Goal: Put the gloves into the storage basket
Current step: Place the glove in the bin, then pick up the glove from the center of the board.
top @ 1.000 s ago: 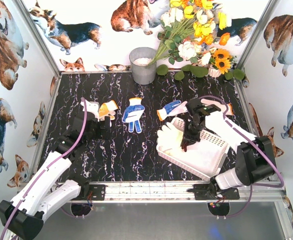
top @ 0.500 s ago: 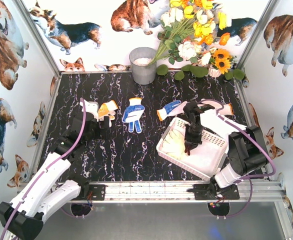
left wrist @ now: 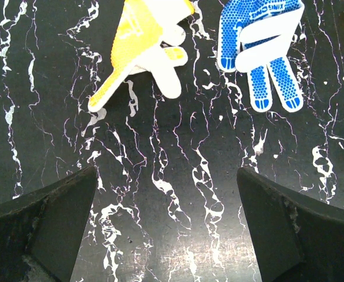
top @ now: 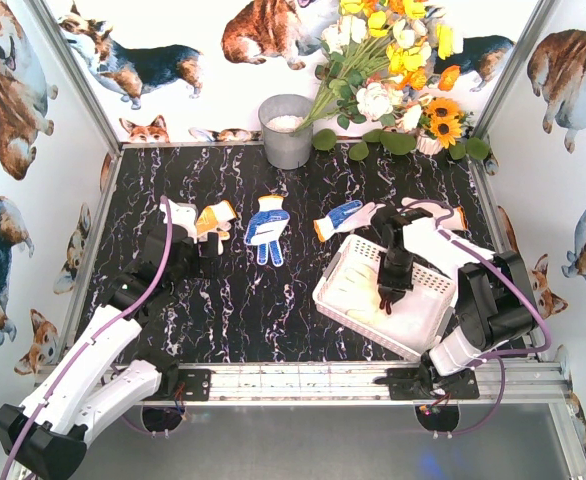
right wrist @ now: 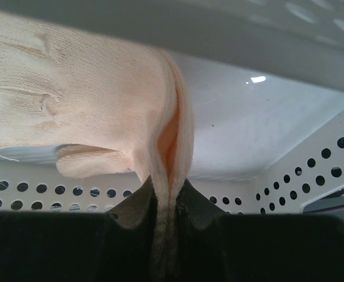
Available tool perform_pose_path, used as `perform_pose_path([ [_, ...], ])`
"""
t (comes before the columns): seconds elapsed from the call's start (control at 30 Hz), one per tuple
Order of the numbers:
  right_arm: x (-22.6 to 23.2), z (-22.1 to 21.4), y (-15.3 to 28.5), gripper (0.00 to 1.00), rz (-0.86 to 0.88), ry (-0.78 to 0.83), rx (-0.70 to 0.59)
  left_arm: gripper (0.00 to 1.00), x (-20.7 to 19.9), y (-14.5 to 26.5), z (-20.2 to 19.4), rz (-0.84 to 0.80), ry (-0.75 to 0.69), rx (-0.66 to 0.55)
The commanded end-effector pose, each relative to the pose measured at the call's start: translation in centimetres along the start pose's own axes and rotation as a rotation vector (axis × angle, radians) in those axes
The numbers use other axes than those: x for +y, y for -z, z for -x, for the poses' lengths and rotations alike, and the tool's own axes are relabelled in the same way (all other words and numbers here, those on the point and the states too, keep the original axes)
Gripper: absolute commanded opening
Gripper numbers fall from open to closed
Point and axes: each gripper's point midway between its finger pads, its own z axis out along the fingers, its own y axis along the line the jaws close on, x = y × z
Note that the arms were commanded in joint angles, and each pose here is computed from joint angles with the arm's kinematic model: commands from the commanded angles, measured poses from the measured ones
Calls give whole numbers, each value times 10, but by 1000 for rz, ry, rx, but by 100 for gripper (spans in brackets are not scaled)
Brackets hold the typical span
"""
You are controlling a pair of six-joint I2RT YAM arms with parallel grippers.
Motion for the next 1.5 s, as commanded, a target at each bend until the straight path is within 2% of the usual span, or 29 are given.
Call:
perform_pose_path([
  [0.0, -10, 3, 7, 0, -34, 1, -21, 100, 3, 2, 9, 8, 11, -36],
  [0.13, -12, 5, 7, 1, -29, 14, -30, 100, 3, 2, 10, 7, 12, -41],
  [0.27, -12, 7, 12, 38, -21, 23, -48, 100, 4, 2, 9, 11, 12, -36],
  [0.37, -15, 7, 19, 53, -26, 22, -73, 100, 4, 2, 10, 11, 14, -41],
  [0.43, -19, 6, 24, 58, -34, 17, -91, 100, 4, 3, 10, 12, 14, -43],
  [0.6, -34, 3, 49, 59, -70, -10, -166, 100, 5, 2, 10, 15, 16, -42],
  [0.73, -50, 9, 71, 60, -119, -63, -282, 100, 5, 1, 9, 17, 12, -39],
  [0.9, -54, 15, 81, 57, -81, -120, -408, 100, 4, 1, 9, 14, 10, -39],
  [1.0, -47, 22, 92, 56, 26, -152, -541, 100, 1, 4, 16, -12, 12, -68],
  [1.13, -28, 33, 119, 57, 225, -118, -737, 100, 1, 5, 17, -8, 28, -75],
  [1.2, -24, 38, 135, 63, 299, -117, -841, 100, -2, 2, 18, -17, 47, -74],
  [1.27, -19, 39, 150, 73, 371, -98, -928, 100, -7, -11, 6, -30, 55, -36],
  [1.33, -13, 41, 164, 78, 442, -71, -1005, 100, -11, -25, 4, -24, 67, 2],
  [1.47, -6, 37, 182, 79, 508, 0, -1075, 100, -17, -51, 28, 0, 54, 22],
])
